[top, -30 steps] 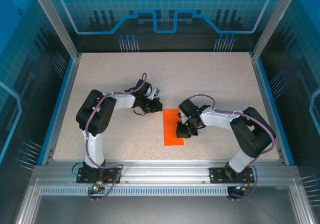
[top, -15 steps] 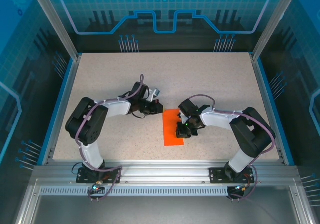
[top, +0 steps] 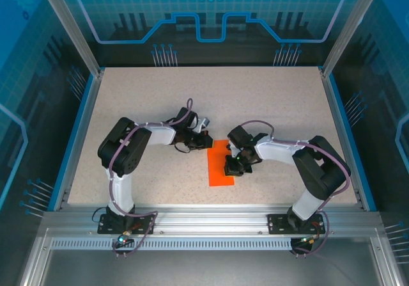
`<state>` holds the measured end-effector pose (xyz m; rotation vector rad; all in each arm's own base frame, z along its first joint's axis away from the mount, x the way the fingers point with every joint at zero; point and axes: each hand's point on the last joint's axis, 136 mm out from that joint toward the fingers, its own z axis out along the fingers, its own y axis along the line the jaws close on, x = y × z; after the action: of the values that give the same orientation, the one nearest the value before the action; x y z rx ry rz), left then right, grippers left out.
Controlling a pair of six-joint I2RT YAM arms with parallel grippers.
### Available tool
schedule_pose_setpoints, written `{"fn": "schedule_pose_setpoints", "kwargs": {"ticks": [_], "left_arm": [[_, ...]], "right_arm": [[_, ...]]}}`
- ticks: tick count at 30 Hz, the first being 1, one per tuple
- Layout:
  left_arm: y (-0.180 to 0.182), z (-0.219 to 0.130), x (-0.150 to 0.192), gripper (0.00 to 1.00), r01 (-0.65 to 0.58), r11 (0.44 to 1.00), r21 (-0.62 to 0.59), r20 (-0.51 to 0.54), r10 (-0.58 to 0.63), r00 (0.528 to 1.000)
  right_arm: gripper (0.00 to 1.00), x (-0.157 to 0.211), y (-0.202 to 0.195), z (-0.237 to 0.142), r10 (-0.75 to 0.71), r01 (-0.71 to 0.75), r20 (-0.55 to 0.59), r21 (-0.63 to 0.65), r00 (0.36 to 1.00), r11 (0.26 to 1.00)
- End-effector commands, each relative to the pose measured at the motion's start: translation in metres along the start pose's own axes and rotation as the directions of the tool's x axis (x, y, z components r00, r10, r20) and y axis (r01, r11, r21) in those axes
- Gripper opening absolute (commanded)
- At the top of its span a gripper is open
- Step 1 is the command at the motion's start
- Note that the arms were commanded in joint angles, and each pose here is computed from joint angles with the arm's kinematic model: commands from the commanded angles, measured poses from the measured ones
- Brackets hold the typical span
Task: Fold a paper plane with a square sheet of paper (fold left side to right side)
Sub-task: First fold the square sheet of paper in half at the center of the table, then move the square sheet of paper to the center of the table.
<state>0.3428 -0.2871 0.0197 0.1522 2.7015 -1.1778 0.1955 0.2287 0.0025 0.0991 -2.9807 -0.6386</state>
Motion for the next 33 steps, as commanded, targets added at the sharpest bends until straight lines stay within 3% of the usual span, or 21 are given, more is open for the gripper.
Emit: {"fn": "schedule_pose_setpoints", "kwargs": {"ticks": [1, 8, 15, 24, 33], "left_arm": [[0.018, -0.001, -0.005, 0.01, 0.005, 0.998, -0.07, 0.013, -0.004, 1.0], [0.039, -0.011, -0.014, 0.01, 0.05, 0.992, -0.117, 0.058, -0.044, 0.997], [0.038, -0.021, -0.034, 0.02, 0.055, 0.993, -0.106, 0.087, -0.046, 0.995], [0.007, -0.05, -0.056, 0.09, 0.004, 0.997, -0.074, 0.141, 0.007, 0.99], [-0.022, -0.081, -0.027, 0.1, 0.034, 0.999, -0.016, 0.123, -0.031, 0.992]], "right_arm": [[0.07, 0.041, -0.061, 0.028, 0.089, -0.059, -0.125, 0.224, 0.988, 0.973], [0.07, 0.044, -0.061, 0.029, 0.097, -0.068, -0.128, 0.219, 0.987, 0.973], [0.07, 0.046, -0.06, 0.031, 0.108, -0.081, -0.128, 0.2, 0.986, 0.976], [0.07, 0.039, -0.051, 0.037, 0.159, -0.147, -0.077, 0.139, 0.984, 0.979], [0.07, -0.001, -0.032, 0.038, 0.156, -0.154, -0.006, 0.113, 0.988, 0.982]]}}
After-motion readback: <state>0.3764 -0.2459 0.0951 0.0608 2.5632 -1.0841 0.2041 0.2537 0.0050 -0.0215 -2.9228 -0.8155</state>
